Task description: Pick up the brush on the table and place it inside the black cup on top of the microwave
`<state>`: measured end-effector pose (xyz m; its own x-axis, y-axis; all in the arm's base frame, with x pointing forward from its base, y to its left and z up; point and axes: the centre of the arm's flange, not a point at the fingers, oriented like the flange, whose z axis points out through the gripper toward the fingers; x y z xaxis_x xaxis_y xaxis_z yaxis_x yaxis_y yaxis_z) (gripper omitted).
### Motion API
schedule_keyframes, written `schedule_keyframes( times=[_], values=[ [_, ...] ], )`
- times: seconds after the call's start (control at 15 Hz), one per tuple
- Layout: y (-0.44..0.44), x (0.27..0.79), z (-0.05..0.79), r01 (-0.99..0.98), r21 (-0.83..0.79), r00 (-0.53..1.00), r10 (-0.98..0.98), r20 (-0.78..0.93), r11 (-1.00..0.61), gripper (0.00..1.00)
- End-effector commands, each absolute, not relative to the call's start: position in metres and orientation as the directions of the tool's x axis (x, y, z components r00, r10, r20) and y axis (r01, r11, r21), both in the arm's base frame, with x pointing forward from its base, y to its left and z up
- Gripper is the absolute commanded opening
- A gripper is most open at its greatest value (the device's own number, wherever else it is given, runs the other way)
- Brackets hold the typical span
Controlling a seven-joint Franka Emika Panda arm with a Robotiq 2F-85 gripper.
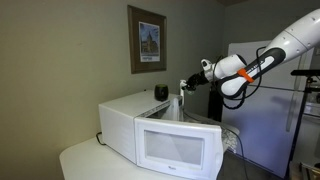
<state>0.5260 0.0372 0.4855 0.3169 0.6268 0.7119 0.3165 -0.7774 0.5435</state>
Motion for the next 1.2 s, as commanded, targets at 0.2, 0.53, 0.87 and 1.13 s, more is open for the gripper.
schedule_keyframes(
  times=[0.2,0.53,0.87,1.13],
  values=[
    [0.053,0.552,0.568,0.145,0.509,0.115,0.525,0.843,-0.849,0.08],
    [0.020,0.597,0.619,0.221,0.401,0.009,0.414,0.910,-0.889,0.08],
    [0.051,0.576,0.602,0.167,0.451,0.048,0.464,0.885,-0.877,0.32],
    [0.033,0.626,0.590,0.065,0.324,-0.043,0.321,0.946,-0.944,0.08]
  ],
)
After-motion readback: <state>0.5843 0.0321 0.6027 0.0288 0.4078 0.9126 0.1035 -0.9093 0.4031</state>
